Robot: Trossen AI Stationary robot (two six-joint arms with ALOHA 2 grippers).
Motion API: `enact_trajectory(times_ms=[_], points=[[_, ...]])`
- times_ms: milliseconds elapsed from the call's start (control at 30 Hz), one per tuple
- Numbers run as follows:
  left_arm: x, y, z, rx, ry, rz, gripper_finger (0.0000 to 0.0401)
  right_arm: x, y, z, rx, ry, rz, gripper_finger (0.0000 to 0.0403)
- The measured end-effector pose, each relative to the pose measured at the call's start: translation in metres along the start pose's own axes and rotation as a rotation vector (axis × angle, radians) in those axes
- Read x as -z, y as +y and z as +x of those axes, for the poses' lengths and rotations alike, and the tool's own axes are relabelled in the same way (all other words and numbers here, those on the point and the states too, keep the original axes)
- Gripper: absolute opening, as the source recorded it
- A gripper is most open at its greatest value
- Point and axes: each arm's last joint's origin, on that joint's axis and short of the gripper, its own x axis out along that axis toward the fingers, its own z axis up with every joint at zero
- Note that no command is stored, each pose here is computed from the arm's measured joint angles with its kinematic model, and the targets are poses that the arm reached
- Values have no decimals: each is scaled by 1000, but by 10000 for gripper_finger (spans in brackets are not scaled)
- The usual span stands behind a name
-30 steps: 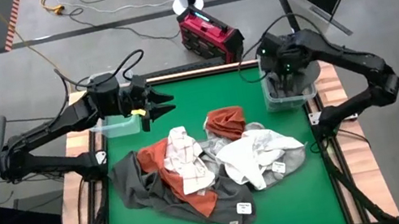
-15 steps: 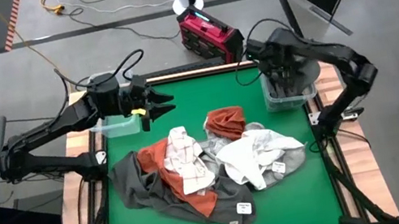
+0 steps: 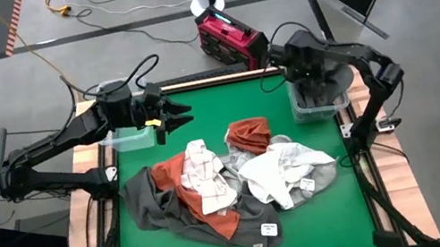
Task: Sort towels by color in basket
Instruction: Put the gray towel into the right transparent bin
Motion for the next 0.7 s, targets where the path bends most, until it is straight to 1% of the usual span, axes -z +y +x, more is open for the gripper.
enact_trajectory(times_ms=[67,100,167,233,333,467,567,700], points=[[0,0,0,0,0,0,180,3,-5,4,-33,1,31,41],[0,0,0,0,0,1,180,4,-7,6,-55,0,50,24],[0,0,0,0,-1,3,180,9,-10,8,-98,-17,86,22],[0,0,0,0,-1,3,180,14,-11,2,-120,-51,116,24],[0,0,0,1,-2,4,180,22,-8,-17,-175,-167,133,21],[0,0,0,-15,-7,5,180,38,-3,-49,-306,-400,117,21],[-1,1,0,-22,-11,6,180,54,-2,-71,-402,-583,84,21],[-1,0,0,-25,-20,19,180,75,-5,-96,-484,-837,86,21]])
